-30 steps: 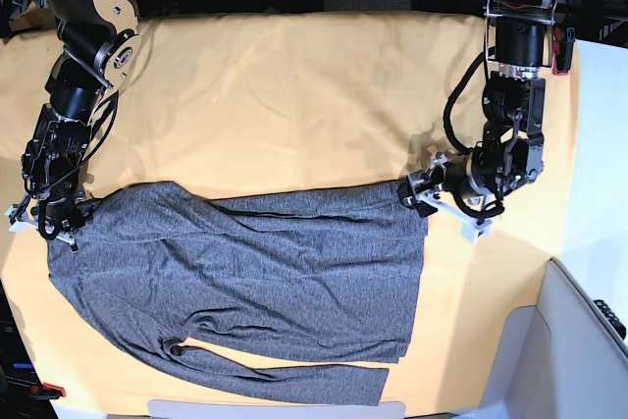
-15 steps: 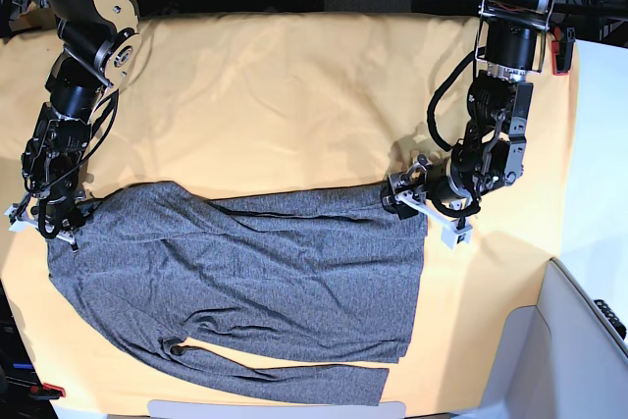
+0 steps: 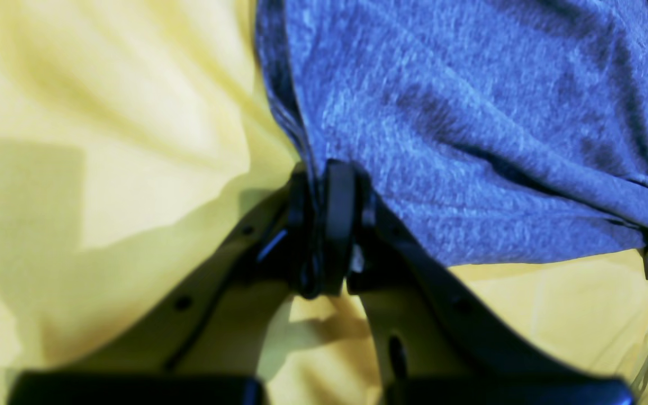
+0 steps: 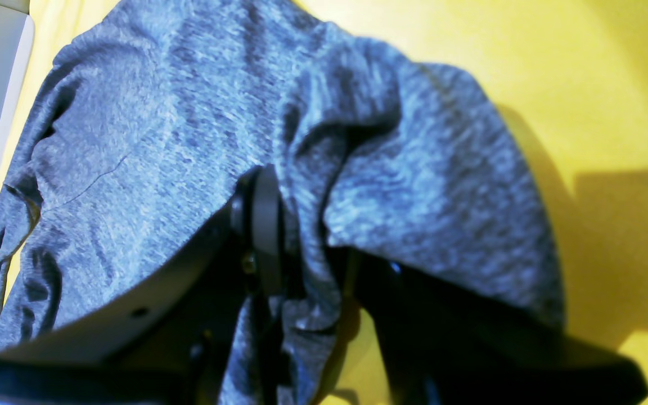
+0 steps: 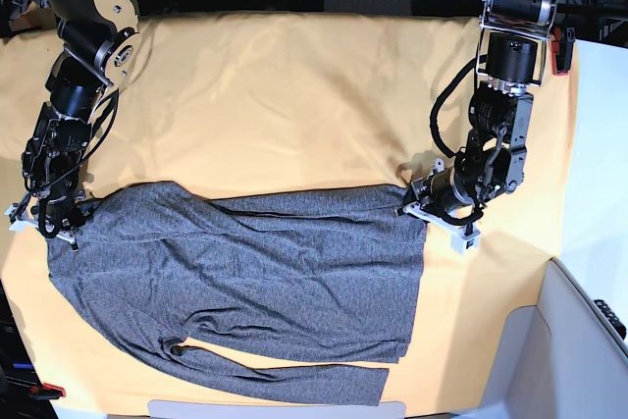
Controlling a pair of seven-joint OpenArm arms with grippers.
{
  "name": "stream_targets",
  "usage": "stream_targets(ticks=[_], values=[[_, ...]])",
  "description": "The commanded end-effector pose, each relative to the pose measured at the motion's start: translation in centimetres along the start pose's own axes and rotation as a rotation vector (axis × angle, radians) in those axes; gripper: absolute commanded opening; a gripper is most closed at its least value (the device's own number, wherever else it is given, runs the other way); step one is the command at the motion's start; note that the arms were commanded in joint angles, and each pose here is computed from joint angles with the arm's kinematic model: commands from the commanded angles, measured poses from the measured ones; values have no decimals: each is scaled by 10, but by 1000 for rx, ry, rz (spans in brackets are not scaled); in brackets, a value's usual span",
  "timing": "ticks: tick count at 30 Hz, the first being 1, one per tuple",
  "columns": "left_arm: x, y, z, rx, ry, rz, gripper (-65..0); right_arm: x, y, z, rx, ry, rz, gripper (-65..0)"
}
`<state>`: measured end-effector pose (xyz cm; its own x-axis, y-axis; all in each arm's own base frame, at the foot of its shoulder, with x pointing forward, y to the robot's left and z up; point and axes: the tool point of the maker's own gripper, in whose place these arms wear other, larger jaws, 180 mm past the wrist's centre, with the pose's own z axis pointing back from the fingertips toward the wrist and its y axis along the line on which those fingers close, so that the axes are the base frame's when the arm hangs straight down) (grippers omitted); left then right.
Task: Fold the T-shirt properly
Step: 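Move the left gripper along the shirt edge and regrasp the shoulder, then pull the held shirt shoulders back toward the robot with both grippers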
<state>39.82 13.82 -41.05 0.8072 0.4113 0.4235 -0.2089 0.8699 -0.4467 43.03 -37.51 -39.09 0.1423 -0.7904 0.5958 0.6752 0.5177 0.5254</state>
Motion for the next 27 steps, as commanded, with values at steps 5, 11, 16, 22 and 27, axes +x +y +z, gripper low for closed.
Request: stream_targets(ticks=[5, 11, 16, 22, 27], values=[[3, 2, 3, 10, 5, -6, -643, -3, -6, 0, -35, 34, 3, -517], [18, 4, 18, -13, -58, 33, -643, -9, -19, 1, -57, 47, 14, -650], [21, -4, 28, -39, -95, 16, -643, -14, -30, 2, -78, 53, 34, -650], [13, -7, 34, -52, -101, 2, -643, -11, -37, 3, -113, 46, 109, -650], [7, -5, 49, -51, -90, -37, -643, -13, -54, 12, -140, 57, 154, -650]])
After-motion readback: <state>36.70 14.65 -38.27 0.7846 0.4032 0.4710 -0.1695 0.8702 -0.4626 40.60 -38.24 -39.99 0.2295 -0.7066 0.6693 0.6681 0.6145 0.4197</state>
